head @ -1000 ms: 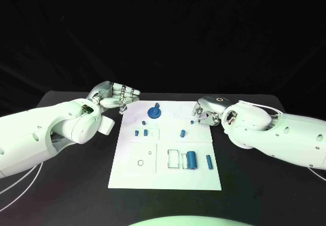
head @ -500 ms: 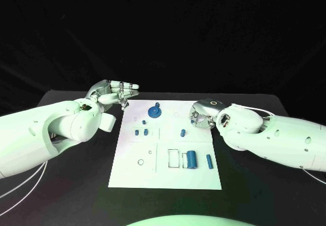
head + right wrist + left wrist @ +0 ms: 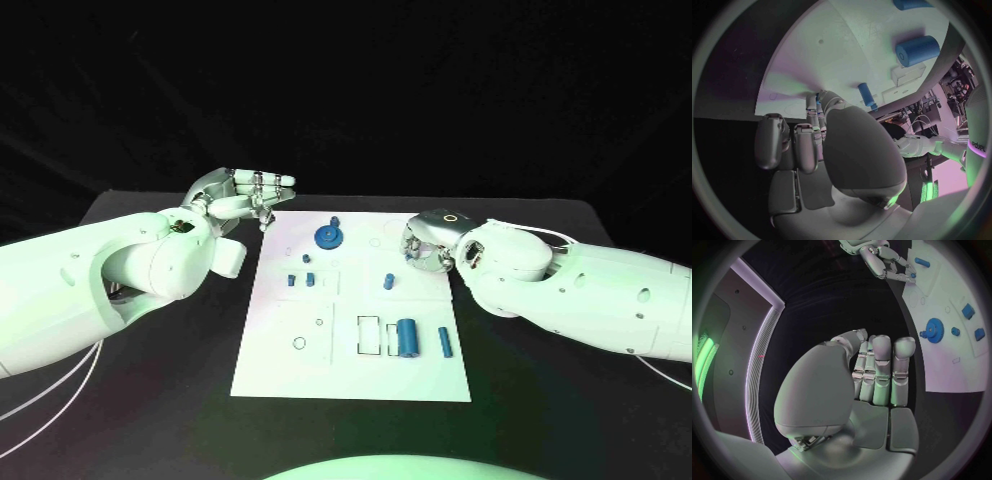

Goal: Assemble the parts on the task board

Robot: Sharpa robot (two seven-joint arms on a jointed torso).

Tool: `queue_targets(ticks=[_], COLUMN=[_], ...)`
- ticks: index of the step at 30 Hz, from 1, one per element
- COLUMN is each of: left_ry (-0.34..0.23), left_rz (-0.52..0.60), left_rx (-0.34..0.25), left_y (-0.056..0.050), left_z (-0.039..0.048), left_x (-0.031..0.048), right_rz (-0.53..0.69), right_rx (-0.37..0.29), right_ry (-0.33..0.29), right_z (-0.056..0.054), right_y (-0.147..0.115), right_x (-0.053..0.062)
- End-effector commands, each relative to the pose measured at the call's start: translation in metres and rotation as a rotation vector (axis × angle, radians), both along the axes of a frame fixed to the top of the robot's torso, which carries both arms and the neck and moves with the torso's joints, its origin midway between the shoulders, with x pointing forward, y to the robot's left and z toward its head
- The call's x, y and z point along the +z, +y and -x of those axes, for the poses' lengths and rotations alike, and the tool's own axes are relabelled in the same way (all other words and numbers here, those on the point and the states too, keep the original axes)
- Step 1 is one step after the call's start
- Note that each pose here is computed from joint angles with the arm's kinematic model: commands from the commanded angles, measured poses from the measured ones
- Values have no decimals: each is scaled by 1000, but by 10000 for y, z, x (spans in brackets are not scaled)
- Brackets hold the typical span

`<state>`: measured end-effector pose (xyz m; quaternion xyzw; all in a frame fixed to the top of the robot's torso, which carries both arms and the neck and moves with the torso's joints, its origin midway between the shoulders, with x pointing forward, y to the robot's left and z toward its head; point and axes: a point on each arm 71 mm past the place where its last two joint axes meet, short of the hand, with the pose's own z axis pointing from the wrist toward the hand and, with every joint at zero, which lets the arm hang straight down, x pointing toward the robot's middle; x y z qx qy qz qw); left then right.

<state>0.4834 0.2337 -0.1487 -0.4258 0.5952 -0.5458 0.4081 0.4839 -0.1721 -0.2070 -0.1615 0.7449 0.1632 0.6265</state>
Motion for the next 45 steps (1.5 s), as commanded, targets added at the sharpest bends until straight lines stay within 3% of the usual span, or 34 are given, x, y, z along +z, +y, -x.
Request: queue_targets(ticks=[1,10,32,40,45], left_ry=[-7,-3,10,13,15], left_rz=[16,14,8,6,5], left_rx=[-8,-5,1,1,3], left_y=[-19,-15,-1,8,16], left_z=[6,4,-10,-24,-36], left_x=[19,15,0,-8,-15], right_rz=[56,76,-36,-70,-102], right_rx=[1,-5,10,9,21], right_ry=[39,50,-67,-78,-78], right_z=[9,8,53,112,222], right_y=[-7,-4,-21,-55,-57], right_x=[-77,-104,21,100,200])
